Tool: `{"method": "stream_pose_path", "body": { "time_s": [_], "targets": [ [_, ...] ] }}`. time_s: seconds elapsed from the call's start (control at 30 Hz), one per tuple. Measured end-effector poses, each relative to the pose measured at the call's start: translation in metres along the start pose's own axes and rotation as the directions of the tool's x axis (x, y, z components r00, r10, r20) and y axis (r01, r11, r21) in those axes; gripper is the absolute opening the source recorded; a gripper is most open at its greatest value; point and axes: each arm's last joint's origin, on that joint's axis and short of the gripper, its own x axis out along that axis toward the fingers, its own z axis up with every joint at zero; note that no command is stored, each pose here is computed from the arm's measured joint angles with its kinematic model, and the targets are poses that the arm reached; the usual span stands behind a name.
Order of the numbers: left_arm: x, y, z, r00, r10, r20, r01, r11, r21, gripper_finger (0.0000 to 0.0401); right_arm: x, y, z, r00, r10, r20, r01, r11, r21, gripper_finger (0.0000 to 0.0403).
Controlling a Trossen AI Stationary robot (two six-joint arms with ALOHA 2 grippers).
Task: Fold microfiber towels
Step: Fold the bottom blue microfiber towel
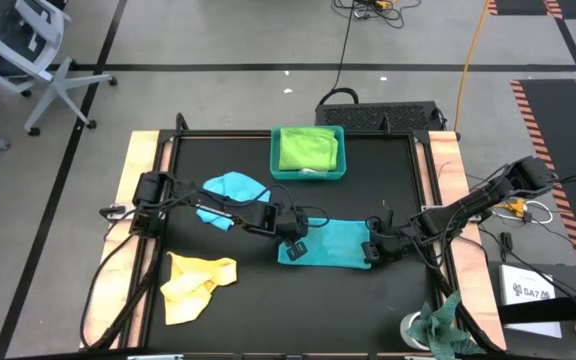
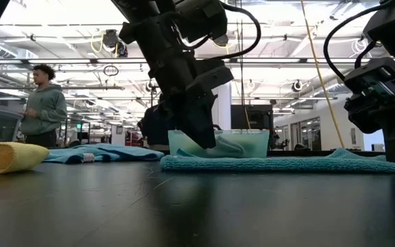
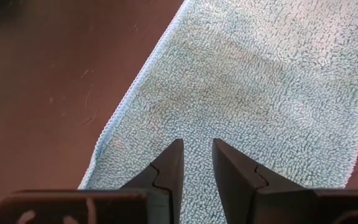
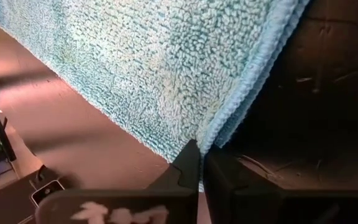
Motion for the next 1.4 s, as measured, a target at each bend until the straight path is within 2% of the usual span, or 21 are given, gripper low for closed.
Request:
{"method": "stream_pose_path", "body": {
  "time_s": [0.2, 0.4, 0.6, 0.83, 1.07, 1.23, 1.4],
  "targets": [
    [0.0, -0.001, -0.001, 1.0, 0.001, -0.007, -0.002, 1.0, -0.03, 0.0083, -0.007, 0.015, -0.001, 0.998, -0.062, 0.012, 0.062, 0.998, -0.018, 0.0001],
    [-0.001, -0.003, -0.004, 1.0, 0.003, -0.021, -0.003, 1.0, 0.002, 0.0043, -0.024, 0.037, 0.001, 0.985, -0.171, 0.04, 0.173, 0.982, -0.075, 0.0001],
    [-0.002, -0.003, -0.01, 0.997, -0.007, -0.082, 0.008, 1.0, 0.011, 0.0005, -0.034, 0.053, 0.005, 0.984, -0.169, 0.058, 0.174, 0.979, -0.106, 0.0],
    [-0.003, -0.002, -0.016, 0.992, 0.051, -0.119, -0.051, 0.999, 0.01, 0.0015, -0.048, 0.072, 0.011, 0.979, -0.166, 0.122, 0.184, 0.971, -0.154, 0.0],
    [-0.001, 0.0, -0.002, 1.0, 0.001, -0.015, -0.002, 0.998, -0.067, 0.0003, -0.055, 0.085, 0.019, 0.979, -0.128, 0.158, 0.161, 0.963, -0.218, 0.0],
    [-0.007, 0.009, 0.022, 0.991, -0.062, 0.123, 0.077, 0.989, -0.123, 0.0016, -0.045, 0.083, 0.019, 0.983, -0.175, 0.055, 0.183, 0.946, -0.268, 0.0],
    [-0.012, 0.022, 0.033, 0.985, -0.102, 0.136, 0.12, 0.983, -0.136, 0.0017, -0.037, 0.082, 0.019, 0.976, -0.215, -0.009, 0.203, 0.933, -0.296, 0.0]
  ]
}}
